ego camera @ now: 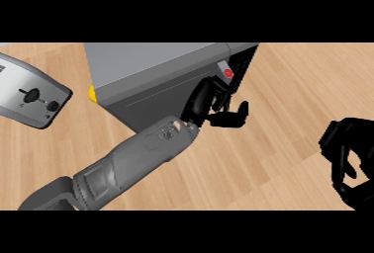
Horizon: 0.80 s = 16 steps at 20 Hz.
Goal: Pick up the milk, place it into the microwave and close the microwave
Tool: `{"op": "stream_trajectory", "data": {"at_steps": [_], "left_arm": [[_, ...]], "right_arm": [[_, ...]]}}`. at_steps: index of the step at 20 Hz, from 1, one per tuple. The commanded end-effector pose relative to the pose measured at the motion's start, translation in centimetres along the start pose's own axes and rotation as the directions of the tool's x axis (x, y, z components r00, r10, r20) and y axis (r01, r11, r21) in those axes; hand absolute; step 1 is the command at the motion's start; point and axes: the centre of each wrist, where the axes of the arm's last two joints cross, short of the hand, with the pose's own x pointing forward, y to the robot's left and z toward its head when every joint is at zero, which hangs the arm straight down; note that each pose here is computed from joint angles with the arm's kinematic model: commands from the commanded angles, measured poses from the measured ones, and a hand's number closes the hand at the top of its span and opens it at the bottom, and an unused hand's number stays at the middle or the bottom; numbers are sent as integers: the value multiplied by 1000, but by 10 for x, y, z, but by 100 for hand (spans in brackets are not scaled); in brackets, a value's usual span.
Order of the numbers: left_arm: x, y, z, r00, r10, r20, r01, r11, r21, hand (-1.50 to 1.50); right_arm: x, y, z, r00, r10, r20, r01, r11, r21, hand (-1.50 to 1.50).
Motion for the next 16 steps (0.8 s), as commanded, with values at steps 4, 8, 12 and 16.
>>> {"op": "stream_trajectory", "data": {"at_steps": [4, 8, 12, 16], "left_arm": [[30, -25, -16, 997, 23, 69, -20, 999, -32, 150], [27, -25, -13, 998, 23, 66, -22, 1000, -21, 150], [20, -9, -18, 995, 101, 10, -100, 970, 223, 150], [7, -9, -3, 905, 365, -217, -330, 926, 184, 150]], "right_arm": [[6, 10, -10, 998, -37, 53, 32, 995, 96, 150], [6, 16, -12, 997, -51, 59, 45, 994, 101, 150], [9, 19, -10, 997, -45, 57, 41, 996, 81, 150], [0, 40, -8, 989, -120, -83, 135, 969, 209, 150]]}}
